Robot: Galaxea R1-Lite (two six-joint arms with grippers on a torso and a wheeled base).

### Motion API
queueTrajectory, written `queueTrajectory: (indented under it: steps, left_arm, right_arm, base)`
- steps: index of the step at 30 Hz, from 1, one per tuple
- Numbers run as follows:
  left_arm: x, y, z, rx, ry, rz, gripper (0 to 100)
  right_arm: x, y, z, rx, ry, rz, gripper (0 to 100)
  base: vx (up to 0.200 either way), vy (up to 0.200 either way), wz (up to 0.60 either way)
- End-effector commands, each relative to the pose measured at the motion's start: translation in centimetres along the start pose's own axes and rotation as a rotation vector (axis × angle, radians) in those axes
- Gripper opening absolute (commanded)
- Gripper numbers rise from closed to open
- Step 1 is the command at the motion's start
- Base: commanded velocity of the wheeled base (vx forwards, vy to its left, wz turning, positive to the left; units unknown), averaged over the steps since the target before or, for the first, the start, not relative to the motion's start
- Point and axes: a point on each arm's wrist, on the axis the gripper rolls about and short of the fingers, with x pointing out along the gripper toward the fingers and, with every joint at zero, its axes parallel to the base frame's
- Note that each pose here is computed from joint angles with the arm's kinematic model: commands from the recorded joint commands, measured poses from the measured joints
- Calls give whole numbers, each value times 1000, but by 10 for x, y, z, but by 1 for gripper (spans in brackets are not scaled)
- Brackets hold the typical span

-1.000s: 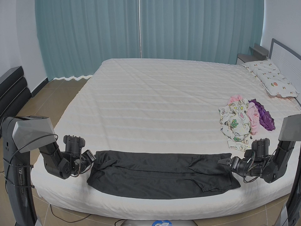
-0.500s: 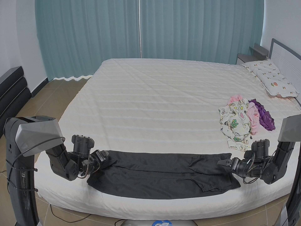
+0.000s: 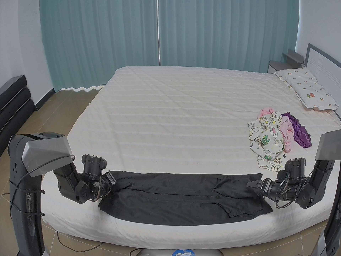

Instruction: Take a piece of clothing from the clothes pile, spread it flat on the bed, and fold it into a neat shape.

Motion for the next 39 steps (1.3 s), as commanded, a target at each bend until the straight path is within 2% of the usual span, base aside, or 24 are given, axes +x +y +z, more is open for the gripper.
queueTrajectory:
  steps: [1,13,18,19,28,33,36,39]
  left_arm:
    - [-4,3,6,-13,-15,3,0]
    - [-4,-6,21,-32,-63,-34,0]
    - [-3,-3,18,-20,-51,-22,0]
    - [-2,-3,18,-15,-52,-21,100]
    - [-10,0,32,-63,-69,-41,100]
    - [-18,-7,23,-87,-7,-96,100]
    - [-22,-8,10,-64,63,-116,100]
    - [-21,-10,6,-53,74,-120,100]
  right_arm:
    - [0,0,-2,3,7,-1,100]
    - [-1,1,-5,10,16,-1,100]
    - [-1,0,-5,10,17,-2,100]
    - [-1,0,-5,10,17,-2,100]
    - [-1,1,-5,11,18,-1,100]
    - [0,1,-5,27,19,0,100]
    - [0,1,-5,27,19,0,100]
    - [0,1,-5,29,19,0,100]
  base:
    - [0,0,0]
    - [0,0,0]
    - [0,0,0]
    - [0,0,0]
    - [0,0,0]
    - [0,0,0]
    - [0,0,0]
    - [0,0,0]
